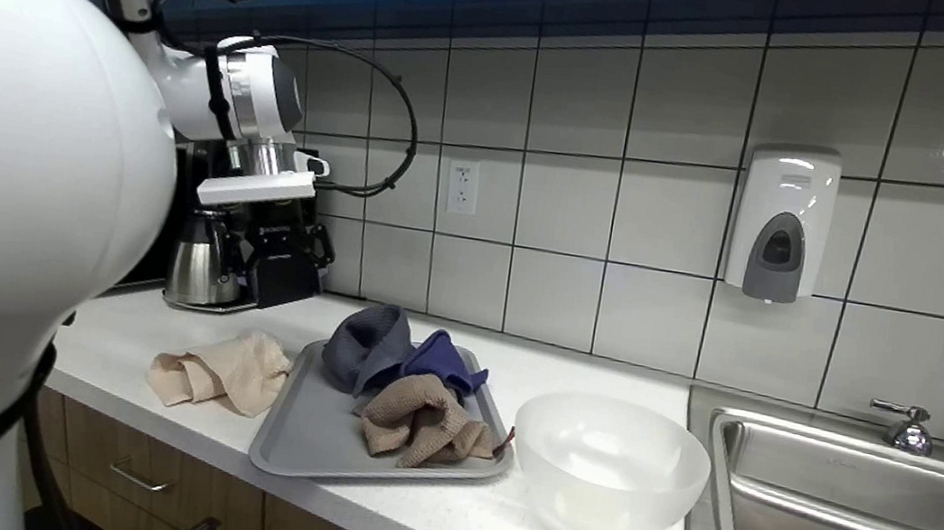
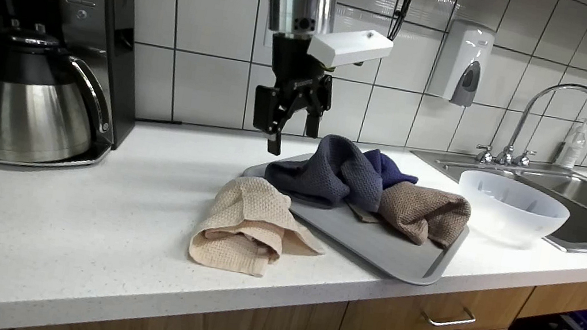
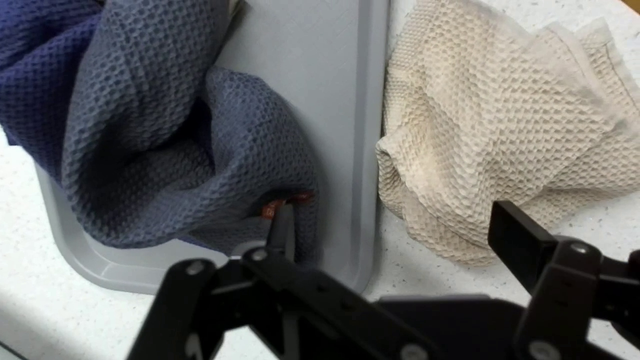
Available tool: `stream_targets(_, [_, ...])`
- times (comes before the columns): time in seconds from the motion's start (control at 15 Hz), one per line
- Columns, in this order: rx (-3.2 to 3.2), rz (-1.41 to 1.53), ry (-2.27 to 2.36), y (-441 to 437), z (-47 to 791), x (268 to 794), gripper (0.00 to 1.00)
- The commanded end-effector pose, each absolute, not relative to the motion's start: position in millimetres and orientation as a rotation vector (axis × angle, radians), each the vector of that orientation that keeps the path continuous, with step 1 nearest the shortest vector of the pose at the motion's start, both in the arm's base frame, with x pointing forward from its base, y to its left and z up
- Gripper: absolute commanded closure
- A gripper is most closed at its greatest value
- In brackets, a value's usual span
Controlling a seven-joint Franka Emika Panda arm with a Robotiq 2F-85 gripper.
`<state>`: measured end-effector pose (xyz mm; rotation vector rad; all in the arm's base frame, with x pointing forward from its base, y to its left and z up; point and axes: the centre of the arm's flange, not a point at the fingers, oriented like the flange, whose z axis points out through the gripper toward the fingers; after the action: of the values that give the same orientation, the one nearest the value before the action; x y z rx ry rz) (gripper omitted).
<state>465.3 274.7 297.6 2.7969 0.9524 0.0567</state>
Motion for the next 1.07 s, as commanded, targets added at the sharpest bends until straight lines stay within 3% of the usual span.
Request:
stream_targets(0.0, [2.825,0.058,0.874,289.5,293.7,462.8,0.00])
stream_targets(1.0, [2.924,0.076,0.652,329.6,253.4,450.8,0.00])
